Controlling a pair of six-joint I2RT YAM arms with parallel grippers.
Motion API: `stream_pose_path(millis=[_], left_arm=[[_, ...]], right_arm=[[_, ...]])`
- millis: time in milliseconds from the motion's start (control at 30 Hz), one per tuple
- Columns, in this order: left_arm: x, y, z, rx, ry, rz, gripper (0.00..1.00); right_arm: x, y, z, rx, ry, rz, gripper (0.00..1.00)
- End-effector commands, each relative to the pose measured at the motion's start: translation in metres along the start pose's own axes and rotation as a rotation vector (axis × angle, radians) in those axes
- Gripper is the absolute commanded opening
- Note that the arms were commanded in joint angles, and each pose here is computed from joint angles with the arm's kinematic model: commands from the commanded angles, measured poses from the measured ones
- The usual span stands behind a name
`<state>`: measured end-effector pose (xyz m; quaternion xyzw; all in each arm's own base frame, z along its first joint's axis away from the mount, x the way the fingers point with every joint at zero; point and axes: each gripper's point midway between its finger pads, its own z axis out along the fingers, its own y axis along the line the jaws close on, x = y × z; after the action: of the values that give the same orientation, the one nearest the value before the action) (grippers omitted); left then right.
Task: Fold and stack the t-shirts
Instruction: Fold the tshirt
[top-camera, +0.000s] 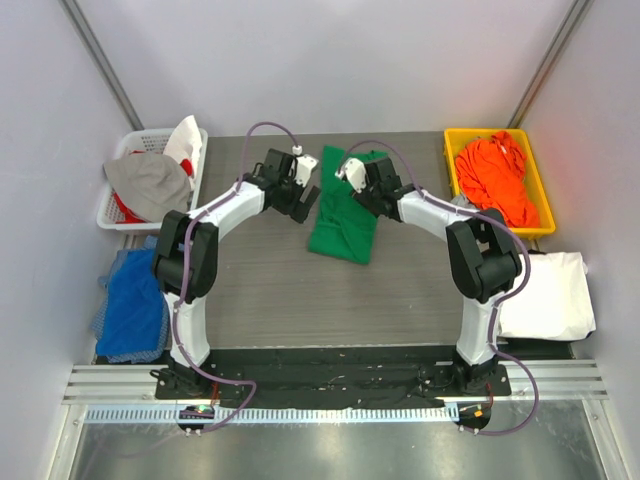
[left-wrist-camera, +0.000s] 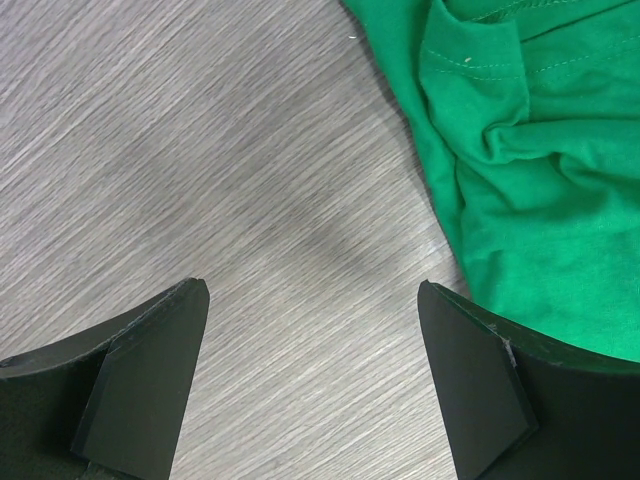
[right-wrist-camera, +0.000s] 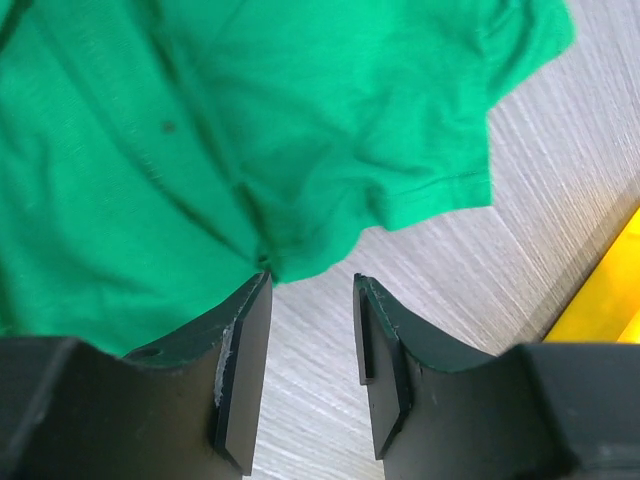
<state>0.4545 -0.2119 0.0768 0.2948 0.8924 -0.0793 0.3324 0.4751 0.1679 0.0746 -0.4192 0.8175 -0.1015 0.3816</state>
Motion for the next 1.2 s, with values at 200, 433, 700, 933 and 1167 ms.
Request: stream_pose_path(millis=[200, 433, 700, 933, 1167], left_arm=[[-0.017, 0.005, -0.007, 0.001, -0.063, 0.013, 0.91], [-0.015, 0.007, -0.004, -0.004, -0.056, 0.015, 0.91], [-0.01, 0.007, 0.0, 0.001, -0.045, 0.009, 0.91], [-0.007, 0.008, 0.002, -0.005, -0.039, 0.012, 0.91], [-0.004, 0.01, 0.005, -0.005, -0.03, 0.008, 0.91]], right_arm=[[-0.021, -0.004, 0.004, -0.101, -0.064, 0.114, 0.43], [-0.021, 0.009, 0.001, -0.195, -0.08, 0.152, 0.44], [-0.016, 0.013, 0.005, -0.241, -0.071, 0.171, 0.45], [-0.014, 0.015, 0.016, -0.259, -0.061, 0.171, 0.46], [-0.01, 0.026, 0.023, -0.365, -0.06, 0.209, 0.42]])
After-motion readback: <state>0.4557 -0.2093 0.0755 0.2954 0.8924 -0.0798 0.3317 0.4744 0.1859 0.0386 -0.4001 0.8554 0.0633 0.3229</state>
